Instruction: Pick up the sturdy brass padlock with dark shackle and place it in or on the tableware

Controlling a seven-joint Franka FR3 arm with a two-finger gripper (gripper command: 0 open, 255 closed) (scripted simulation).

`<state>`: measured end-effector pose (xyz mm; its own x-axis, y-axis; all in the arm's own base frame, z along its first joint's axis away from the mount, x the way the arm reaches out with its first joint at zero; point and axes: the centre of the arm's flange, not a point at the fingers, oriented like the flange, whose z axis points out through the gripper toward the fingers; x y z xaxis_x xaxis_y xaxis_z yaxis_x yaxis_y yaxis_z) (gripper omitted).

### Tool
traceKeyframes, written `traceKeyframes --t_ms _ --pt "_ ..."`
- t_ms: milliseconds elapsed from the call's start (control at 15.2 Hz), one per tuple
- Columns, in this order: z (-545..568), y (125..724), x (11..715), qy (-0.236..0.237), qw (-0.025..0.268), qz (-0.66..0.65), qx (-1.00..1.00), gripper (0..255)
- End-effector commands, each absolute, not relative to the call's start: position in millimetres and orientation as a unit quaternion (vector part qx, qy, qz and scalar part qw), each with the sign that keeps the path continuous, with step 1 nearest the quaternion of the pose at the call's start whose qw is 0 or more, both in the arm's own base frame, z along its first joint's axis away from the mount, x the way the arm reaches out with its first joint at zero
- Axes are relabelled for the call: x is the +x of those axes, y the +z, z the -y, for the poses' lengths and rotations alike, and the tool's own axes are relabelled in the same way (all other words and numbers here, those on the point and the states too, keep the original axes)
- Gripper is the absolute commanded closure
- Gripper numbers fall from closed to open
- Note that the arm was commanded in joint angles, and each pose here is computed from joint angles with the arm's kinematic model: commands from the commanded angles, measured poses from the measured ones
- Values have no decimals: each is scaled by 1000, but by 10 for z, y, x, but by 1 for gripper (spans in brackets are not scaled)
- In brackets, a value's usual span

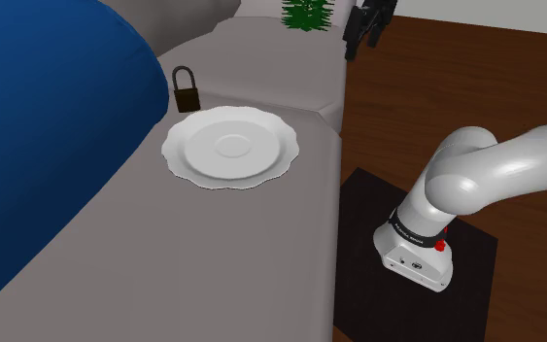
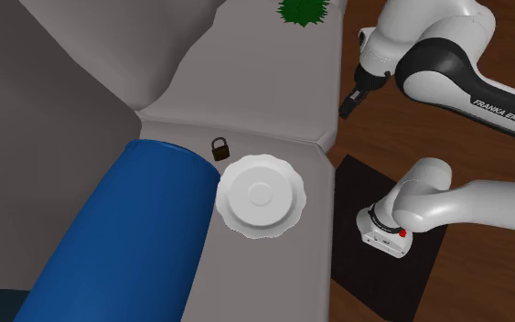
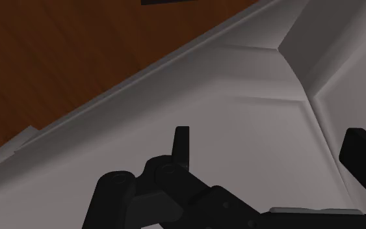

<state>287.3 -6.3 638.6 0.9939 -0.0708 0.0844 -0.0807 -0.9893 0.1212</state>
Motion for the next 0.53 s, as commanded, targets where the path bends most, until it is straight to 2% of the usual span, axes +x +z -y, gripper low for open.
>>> traceKeyframes --t_ms 0,462 --pt "63 6386 2873 40 62 38 997 0" --pt "-687 6273 3315 55 52 58 995 0"
